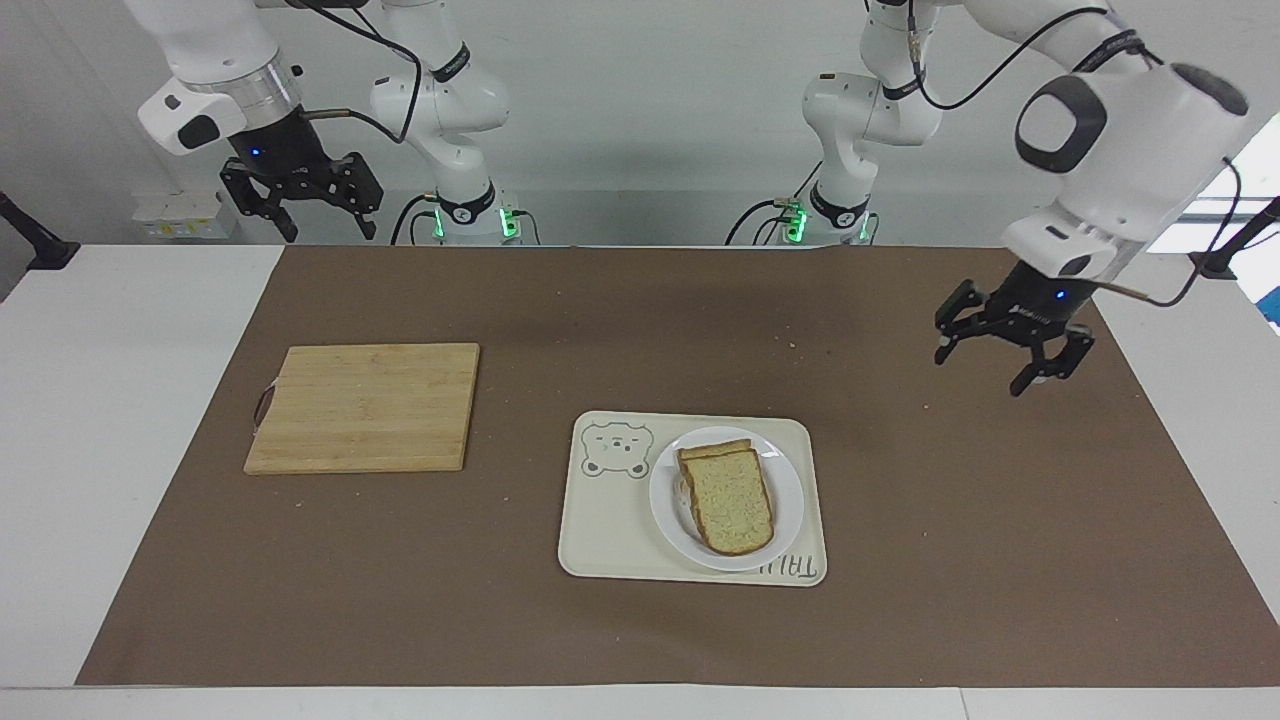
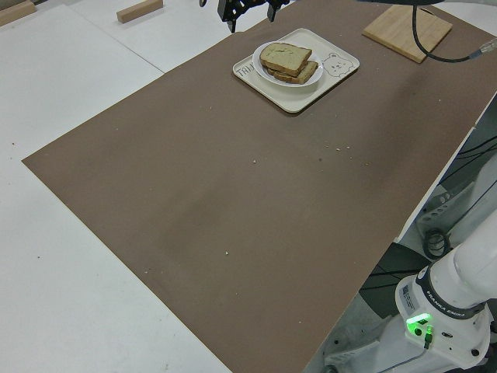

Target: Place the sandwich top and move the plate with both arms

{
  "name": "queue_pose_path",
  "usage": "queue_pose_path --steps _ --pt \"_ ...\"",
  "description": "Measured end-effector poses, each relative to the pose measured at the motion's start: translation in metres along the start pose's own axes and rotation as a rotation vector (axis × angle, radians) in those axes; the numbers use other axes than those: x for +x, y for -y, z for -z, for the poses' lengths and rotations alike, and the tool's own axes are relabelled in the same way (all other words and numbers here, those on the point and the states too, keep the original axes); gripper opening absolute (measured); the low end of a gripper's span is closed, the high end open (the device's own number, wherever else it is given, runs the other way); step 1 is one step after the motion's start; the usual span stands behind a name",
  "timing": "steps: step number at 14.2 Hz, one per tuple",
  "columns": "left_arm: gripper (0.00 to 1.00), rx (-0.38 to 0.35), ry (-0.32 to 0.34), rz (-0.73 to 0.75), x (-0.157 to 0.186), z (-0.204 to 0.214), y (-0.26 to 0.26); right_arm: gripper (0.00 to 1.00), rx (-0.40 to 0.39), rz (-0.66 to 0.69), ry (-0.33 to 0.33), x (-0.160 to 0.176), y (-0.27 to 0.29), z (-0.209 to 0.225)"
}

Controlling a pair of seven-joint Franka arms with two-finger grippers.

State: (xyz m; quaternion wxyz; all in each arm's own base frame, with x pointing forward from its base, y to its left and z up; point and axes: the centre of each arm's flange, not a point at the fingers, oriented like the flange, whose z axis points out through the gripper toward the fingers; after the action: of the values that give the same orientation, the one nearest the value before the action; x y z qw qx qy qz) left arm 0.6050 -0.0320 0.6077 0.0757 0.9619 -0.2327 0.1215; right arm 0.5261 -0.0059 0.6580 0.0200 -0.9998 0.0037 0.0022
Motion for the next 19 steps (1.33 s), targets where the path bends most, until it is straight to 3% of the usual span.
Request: queue_pose_path --steps 3,6,10,19 --pt "1.00 0.041 0.107 -0.005 -0.015 0.042 0.009 1.00 0.000 0.000 0.000 0.000 0.000 0.000" --pt "1.00 0.080 0.161 -0.004 -0.028 0.068 0.012 1.00 0.000 0.000 0.000 0.000 0.000 0.000" --pt "1.00 0.113 0.163 0.013 -0.044 0.098 0.013 1.00 0.000 0.000 0.000 0.000 0.000 0.000" --pt "1.00 0.127 0.165 0.125 -0.054 0.102 0.028 1.00 0.010 0.002 0.011 -0.001 0.002 -0.001"
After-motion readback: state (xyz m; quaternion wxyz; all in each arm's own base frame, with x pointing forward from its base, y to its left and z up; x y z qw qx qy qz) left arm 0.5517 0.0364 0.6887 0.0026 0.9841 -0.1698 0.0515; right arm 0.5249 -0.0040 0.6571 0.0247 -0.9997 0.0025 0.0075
